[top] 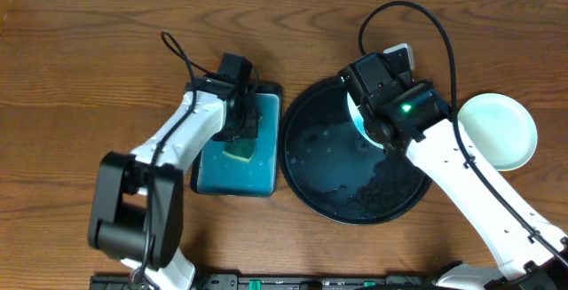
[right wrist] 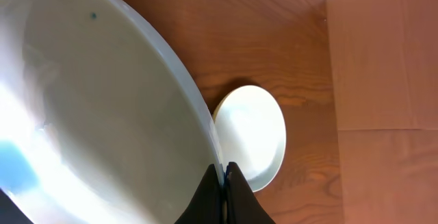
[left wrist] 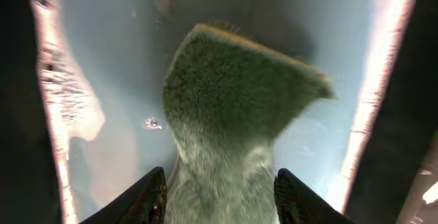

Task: Clean dirty plates on tray and stack at the side
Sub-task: 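Tilt up the white plate with the right gripper and drain it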

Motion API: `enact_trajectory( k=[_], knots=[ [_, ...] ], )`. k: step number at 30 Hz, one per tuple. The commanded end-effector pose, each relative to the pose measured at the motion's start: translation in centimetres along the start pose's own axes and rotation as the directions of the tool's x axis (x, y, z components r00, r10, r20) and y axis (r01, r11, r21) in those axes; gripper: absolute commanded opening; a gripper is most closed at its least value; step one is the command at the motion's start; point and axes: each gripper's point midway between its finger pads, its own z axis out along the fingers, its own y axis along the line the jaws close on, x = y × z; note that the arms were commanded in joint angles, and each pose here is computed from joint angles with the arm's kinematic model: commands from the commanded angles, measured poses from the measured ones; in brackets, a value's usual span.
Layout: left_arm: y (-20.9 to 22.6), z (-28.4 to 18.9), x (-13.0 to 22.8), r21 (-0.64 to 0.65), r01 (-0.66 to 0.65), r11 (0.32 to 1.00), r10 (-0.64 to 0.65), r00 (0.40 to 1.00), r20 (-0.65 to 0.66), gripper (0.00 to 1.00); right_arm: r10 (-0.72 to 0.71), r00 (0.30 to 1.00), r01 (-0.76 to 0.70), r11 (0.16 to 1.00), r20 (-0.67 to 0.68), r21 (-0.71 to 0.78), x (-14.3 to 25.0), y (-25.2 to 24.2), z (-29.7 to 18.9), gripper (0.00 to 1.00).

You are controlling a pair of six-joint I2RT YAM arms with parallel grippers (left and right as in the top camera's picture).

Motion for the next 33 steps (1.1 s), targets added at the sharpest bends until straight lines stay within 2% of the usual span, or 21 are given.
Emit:
enact_trajectory(
  k=[1, 5, 11, 19, 33],
  knots=[
    [-0.1, -3.7, -0.9, 0.027, -0.005, 1.0, 0.002, 0.995, 0.095, 0.57, 0.028, 0.999, -0.029, 0.999, 0.038, 0.045, -0.8, -1.1, -0.8, 0.01],
    [0.0, -4.8, -0.5, 0.029, -0.005, 1.0, 0.002, 0.995, 0.102, 0.62, 0.028, 0.999, -0.031, 0.997, 0.045, 0.071, -0.9, -1.6, -0.8, 0.01],
    [0.3, -4.8, 0.5, 0.016, -0.003, 1.0, 0.002, 0.998, 0.062, 0.65, -0.01, 0.997, -0.001, 0.988, 0.07, 0.156, -1.5, -2.9, -1.1, 0.01],
    [0.3, -4.8, 0.5, 0.016, -0.003, 1.0, 0.002, 0.998, 0.062, 0.65, -0.273, 0.954, 0.251, 0.953, 0.122, 0.172, -3.5, -1.4, -2.5, 0.01],
    [0.3, -4.8, 0.4, 0.017, -0.003, 1.0, 0.002, 0.998, 0.066, 0.65, -0.403, 0.906, 0.339, 0.876, 0.132, 0.343, -5.5, -2.8, -4.3, 0.01]
  ],
)
